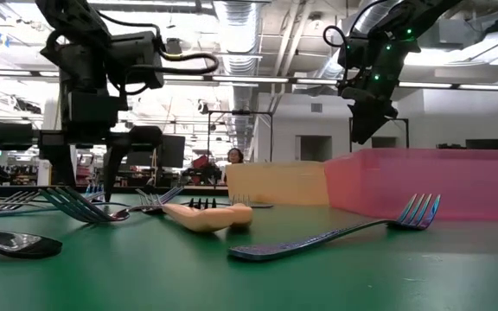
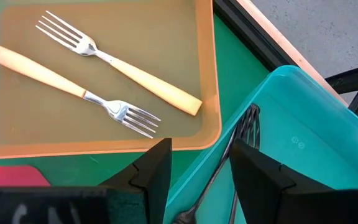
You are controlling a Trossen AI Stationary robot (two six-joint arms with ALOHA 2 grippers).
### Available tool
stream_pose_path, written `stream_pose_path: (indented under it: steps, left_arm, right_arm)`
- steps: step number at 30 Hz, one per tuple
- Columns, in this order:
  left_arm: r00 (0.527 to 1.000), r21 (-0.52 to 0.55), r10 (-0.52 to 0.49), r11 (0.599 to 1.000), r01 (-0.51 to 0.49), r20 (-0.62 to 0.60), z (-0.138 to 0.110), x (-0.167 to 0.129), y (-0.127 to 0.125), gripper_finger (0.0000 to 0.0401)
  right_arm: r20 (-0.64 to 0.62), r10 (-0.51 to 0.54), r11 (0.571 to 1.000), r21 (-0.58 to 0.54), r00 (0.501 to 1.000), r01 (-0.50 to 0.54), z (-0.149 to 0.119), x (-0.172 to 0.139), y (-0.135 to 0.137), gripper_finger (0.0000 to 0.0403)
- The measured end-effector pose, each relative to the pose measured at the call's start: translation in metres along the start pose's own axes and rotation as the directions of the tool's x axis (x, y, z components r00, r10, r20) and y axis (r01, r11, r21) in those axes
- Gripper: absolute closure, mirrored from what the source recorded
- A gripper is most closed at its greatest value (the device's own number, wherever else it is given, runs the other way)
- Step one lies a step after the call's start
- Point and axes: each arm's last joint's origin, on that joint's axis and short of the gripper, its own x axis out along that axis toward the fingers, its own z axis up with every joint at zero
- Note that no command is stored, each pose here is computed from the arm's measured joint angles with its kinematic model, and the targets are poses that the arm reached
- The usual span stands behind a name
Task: Sort silverware by color (type)
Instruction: Put the blue fork into the pink bin
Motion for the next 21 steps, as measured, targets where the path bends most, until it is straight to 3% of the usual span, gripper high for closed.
stream_pose_path:
  steps: [7, 17, 21]
  left_arm:
    - [1.0, -0.018, -0.026, 1.0, 0.026, 0.01, -0.001, -0.001, 0.003, 0.0283]
    - [1.0, -0.079, -0.025, 0.997, 0.026, 0.014, -0.002, 0.0, 0.004, 0.0392]
    - [1.0, -0.106, -0.025, 0.994, 0.026, 0.013, -0.002, 0.0, 0.004, 0.0394]
  right_arm:
    - [0.001, 0.0, 1.0, -0.001, 1.0, 0.0, 0.0, 0.0, 0.0, 0.0221]
    - [0.007, 0.012, 1.0, -0.022, 1.0, -0.011, 0.001, 0.0, 0.007, 0.0221]
    - [0.007, 0.017, 0.999, -0.032, 1.0, -0.017, 0.001, 0.0, 0.01, 0.0221]
